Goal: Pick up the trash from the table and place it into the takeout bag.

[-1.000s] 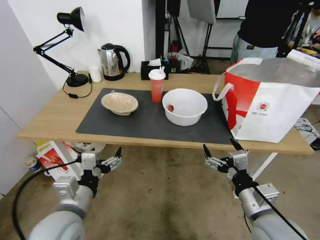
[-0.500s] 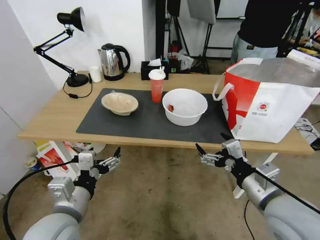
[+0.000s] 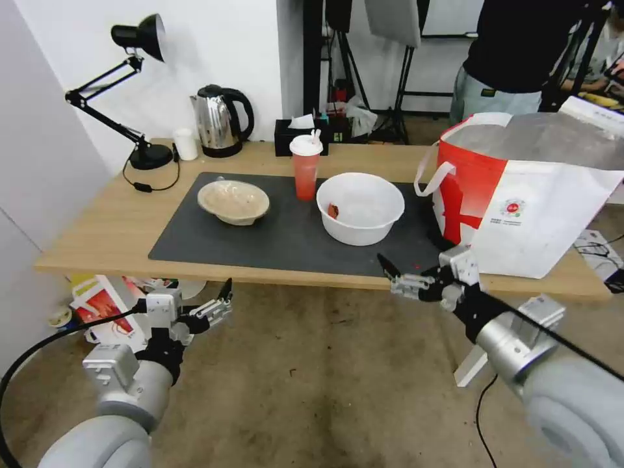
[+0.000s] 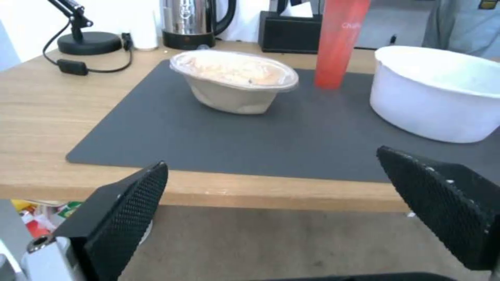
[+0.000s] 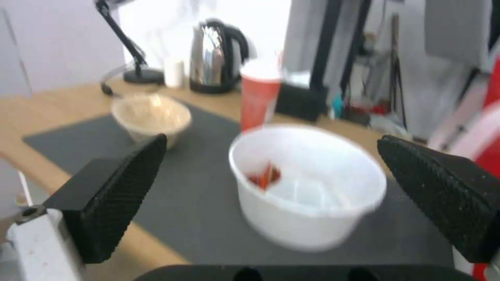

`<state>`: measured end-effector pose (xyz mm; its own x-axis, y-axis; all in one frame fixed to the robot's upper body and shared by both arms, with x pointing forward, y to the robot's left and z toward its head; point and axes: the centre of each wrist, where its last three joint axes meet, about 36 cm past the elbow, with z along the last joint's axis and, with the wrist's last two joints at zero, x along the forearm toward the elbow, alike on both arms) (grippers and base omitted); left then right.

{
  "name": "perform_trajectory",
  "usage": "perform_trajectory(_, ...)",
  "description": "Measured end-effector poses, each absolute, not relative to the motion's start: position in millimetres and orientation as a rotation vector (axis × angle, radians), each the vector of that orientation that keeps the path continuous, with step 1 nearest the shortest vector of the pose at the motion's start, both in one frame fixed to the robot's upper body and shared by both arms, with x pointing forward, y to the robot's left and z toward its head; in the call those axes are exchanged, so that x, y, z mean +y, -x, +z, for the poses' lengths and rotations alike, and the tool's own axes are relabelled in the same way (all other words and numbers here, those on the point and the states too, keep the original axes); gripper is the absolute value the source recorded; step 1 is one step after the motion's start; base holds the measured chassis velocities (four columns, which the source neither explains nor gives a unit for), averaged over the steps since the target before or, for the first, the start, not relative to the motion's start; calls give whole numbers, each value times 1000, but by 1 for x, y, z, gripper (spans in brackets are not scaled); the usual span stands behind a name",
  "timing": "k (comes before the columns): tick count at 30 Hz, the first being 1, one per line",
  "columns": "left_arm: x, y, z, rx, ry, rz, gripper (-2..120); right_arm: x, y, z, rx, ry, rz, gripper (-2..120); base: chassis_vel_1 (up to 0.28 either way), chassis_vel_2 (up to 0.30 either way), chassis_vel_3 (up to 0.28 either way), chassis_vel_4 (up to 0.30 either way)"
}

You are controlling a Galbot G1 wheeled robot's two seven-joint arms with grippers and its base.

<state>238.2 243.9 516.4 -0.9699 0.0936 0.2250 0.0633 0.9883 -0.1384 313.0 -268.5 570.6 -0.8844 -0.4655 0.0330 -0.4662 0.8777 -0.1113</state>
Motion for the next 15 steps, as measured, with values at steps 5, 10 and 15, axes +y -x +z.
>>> perform_trajectory(5, 244, -239, 515, -2909, 123, 203, 100, -282, -354, 599, -3054, -881, 207, 100, 0, 0, 0, 0)
perform_trajectory(10, 244, -241, 512, -2908, 122, 213, 100, -287, -392, 635, -3001, -995, 226, 100, 0, 0, 0, 0)
perform_trajectory(15, 245, -244, 510, -2909, 115, 219, 100, -286, -407, 652, -2911, -1018, 218, 100, 0, 0, 0, 0)
